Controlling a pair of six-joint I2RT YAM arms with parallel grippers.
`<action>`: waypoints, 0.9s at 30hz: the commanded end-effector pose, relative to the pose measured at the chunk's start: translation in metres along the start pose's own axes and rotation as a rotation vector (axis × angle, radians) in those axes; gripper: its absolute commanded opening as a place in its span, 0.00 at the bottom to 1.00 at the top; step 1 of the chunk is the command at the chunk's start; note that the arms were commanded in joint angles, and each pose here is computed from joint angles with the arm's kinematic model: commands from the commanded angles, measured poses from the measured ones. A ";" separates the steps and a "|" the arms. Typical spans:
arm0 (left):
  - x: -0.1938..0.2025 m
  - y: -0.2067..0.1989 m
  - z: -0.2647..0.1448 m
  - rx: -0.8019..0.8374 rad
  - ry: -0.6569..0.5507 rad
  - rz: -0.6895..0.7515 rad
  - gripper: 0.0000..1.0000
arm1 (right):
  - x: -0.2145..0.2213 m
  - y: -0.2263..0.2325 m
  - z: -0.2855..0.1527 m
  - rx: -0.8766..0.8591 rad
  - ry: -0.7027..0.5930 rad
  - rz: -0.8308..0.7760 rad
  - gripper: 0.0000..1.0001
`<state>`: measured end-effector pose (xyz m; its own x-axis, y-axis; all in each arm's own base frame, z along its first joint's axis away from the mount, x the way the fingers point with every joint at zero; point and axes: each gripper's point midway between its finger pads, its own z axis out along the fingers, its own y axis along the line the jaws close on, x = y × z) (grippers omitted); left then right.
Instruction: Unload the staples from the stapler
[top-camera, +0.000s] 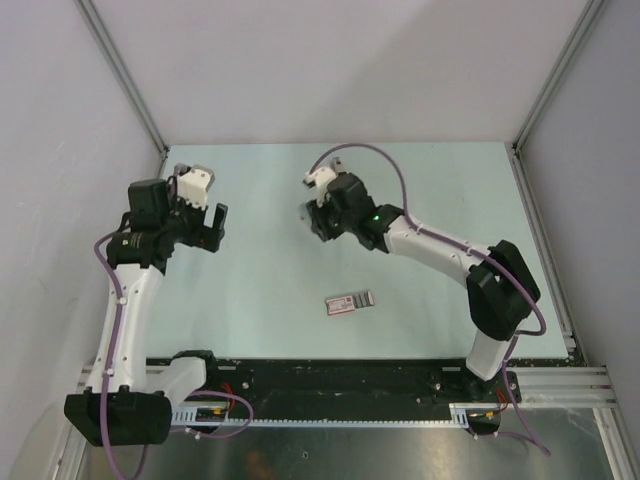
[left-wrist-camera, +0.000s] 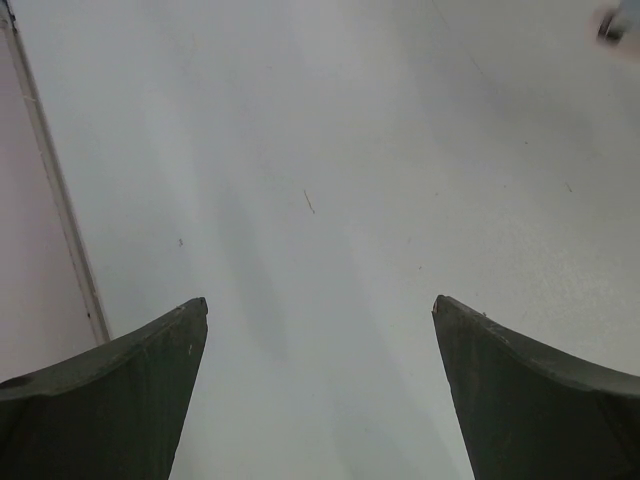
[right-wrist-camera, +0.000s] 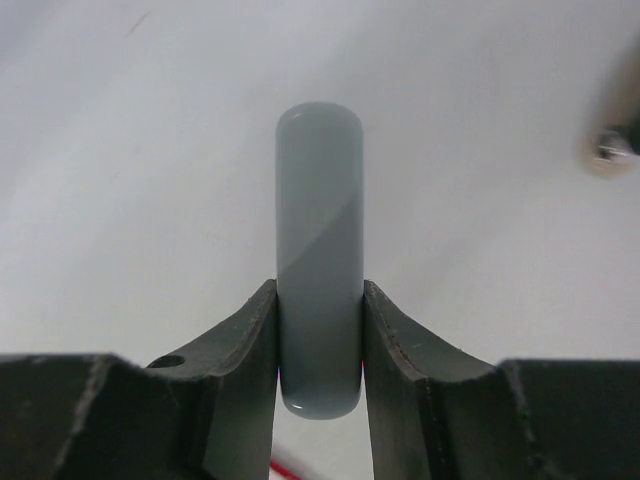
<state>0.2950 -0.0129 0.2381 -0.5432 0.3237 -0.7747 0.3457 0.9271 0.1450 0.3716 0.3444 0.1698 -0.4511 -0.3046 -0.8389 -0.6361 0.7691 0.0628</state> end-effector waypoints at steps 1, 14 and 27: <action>-0.012 -0.001 -0.020 0.013 -0.052 -0.024 1.00 | 0.020 0.060 0.005 -0.227 0.031 -0.152 0.15; -0.014 0.002 -0.031 0.028 -0.067 -0.090 0.99 | 0.103 0.158 0.032 -0.429 0.143 -0.511 0.19; -0.015 0.001 -0.036 0.026 -0.071 -0.085 0.99 | 0.141 0.165 0.045 -0.401 0.227 -0.514 0.44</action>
<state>0.2794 -0.0069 0.2501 -0.5634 0.2375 -0.7913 0.3173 0.9465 0.0582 0.2252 0.4493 0.0419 -0.1125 -0.7238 -0.6808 -0.9771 0.2052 -0.0567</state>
